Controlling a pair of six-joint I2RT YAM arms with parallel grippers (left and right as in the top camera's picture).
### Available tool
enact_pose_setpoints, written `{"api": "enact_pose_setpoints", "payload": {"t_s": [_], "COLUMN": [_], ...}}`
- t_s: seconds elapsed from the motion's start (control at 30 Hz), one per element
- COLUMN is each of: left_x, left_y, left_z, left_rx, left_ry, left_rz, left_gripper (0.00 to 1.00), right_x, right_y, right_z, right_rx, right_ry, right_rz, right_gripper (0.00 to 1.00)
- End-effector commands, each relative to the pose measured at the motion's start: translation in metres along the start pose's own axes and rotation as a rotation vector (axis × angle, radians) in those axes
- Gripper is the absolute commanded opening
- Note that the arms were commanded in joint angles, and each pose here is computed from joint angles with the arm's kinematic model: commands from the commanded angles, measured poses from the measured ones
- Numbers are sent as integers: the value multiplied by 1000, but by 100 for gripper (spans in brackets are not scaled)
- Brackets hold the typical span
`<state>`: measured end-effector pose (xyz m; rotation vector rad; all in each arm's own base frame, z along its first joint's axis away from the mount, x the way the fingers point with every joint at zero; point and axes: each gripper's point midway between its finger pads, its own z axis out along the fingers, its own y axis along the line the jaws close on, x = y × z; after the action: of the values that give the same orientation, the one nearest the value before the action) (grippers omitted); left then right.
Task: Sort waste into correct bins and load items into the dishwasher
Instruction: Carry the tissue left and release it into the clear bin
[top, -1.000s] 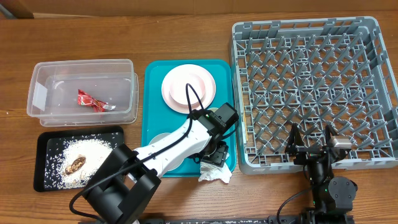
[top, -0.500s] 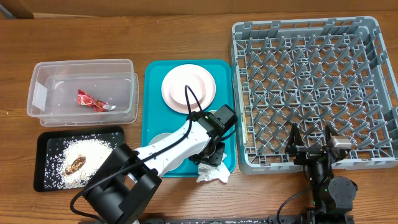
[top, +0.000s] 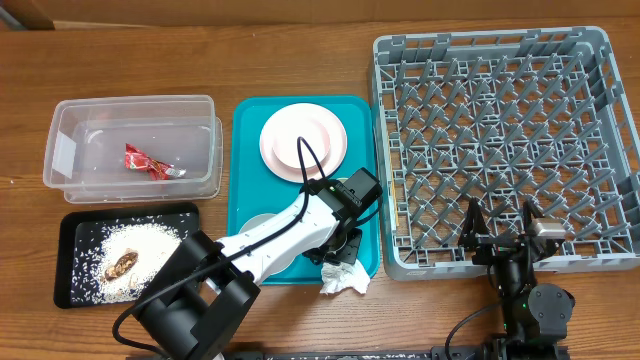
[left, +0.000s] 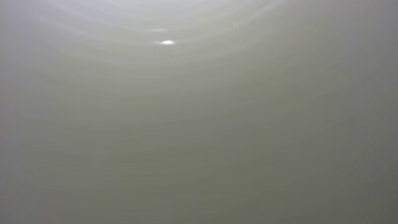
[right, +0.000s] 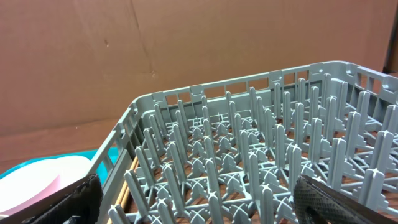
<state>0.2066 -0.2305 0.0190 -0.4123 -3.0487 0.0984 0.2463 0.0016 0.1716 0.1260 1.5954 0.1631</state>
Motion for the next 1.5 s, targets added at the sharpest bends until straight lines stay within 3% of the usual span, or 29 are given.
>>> {"api": "enact_pose_setpoints", "payload": {"t_s": [0.0,0.3,0.6,0.97,1.17,1.37,1.43,1.47], "left_x": [-1,-32,-55,-80,-90,-100,-102,-103], "left_y": [-1,2,92,263,309,319,321,321], "left_z": [-2,-87,-169,-191,-176,-149,-144,-144], "left_rx": [-2,8,-89,-84,-83,-90,-92,-92], "left_ry": [5,-139,-275,-435,-466,-420,-414,-416], "left_rz": [10,43,-201,-710,-817,-819,-810,-809], "left_gripper": [4,4,4,4,4,5,13,25], "right_x": [1,1,1,1,1,1,1,1], "right_y": [0,0,0,0,0,0,0,0], "right_z": [0,0,0,0,0,0,0,0], "right_rx": [0,0,0,0,0,0,0,0], "right_ry": [-6,-6,-7,-6,-6,-7,-6,-7], "right_rz": [4,4,4,4,4,4,4,4], "right_gripper": [100,100,100,100,100,100,100,100]}}
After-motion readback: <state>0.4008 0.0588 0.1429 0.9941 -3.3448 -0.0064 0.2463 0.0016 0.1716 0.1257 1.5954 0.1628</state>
